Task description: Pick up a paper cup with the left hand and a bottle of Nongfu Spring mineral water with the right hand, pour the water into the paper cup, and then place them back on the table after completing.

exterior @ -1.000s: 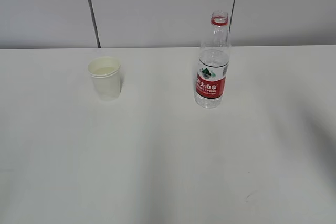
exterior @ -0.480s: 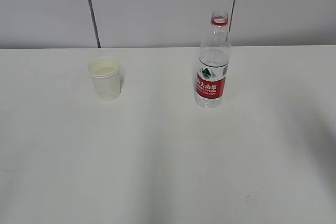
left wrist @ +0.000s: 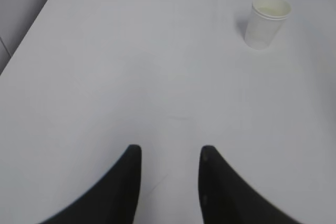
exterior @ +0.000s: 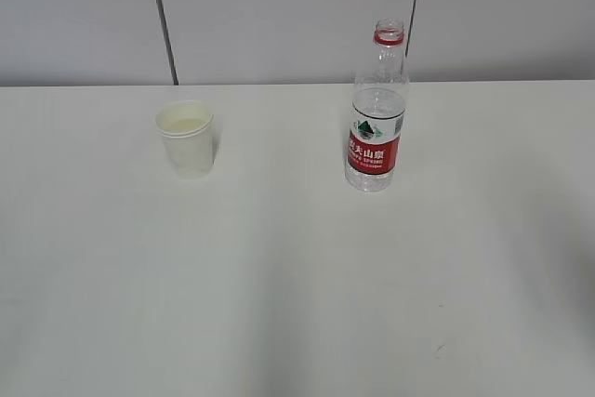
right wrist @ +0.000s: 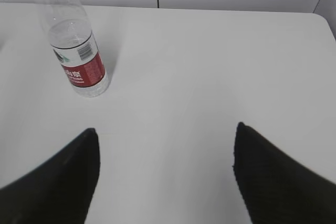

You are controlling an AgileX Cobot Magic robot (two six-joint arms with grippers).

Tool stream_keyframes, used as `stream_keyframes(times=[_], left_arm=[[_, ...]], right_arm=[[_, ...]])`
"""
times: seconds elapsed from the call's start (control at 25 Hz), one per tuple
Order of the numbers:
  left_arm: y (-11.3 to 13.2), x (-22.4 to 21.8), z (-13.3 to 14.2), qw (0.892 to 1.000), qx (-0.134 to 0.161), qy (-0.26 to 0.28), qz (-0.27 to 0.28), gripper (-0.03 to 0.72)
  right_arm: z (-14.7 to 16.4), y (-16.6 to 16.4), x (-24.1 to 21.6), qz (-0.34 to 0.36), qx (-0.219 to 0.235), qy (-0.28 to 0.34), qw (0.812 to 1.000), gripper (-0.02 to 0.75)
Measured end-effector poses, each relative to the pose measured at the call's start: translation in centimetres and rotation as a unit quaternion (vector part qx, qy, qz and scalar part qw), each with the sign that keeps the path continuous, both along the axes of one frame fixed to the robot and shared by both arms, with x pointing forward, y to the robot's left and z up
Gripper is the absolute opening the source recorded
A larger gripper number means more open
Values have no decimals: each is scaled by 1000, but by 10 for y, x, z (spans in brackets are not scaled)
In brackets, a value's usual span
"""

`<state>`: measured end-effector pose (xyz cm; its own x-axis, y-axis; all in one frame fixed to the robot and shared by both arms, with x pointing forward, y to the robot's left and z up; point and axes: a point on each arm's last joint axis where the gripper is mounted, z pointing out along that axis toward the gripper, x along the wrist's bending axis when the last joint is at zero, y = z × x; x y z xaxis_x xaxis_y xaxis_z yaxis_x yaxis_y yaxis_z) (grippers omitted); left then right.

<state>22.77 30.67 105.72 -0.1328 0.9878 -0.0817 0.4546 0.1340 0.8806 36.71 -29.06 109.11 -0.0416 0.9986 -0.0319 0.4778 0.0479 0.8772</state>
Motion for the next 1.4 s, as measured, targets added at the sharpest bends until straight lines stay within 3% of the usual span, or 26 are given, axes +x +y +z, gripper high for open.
stream_keyframes(times=[0.16, 0.52, 0.84, 1.24, 1.4], left_arm=[[0, 0, 0, 1000, 0, 0, 0, 238], [0, 0, 0, 1000, 0, 0, 0, 238], [0, 0, 0, 1000, 0, 0, 0, 238], [0, 0, 0, 1000, 0, 0, 0, 238], [0, 0, 0, 1000, 0, 0, 0, 238]], right_arm=[[3, 0, -26, 8, 26, 10, 1000, 587], [-2, -3, -78, 47, 0, 39, 998, 587], [-6, -10, -125, 49, 6, -18, 999, 587], [-32, -12, -139, 54, -7, -31, 998, 587], [-43, -14, -139, 47, -21, 10, 999, 587]])
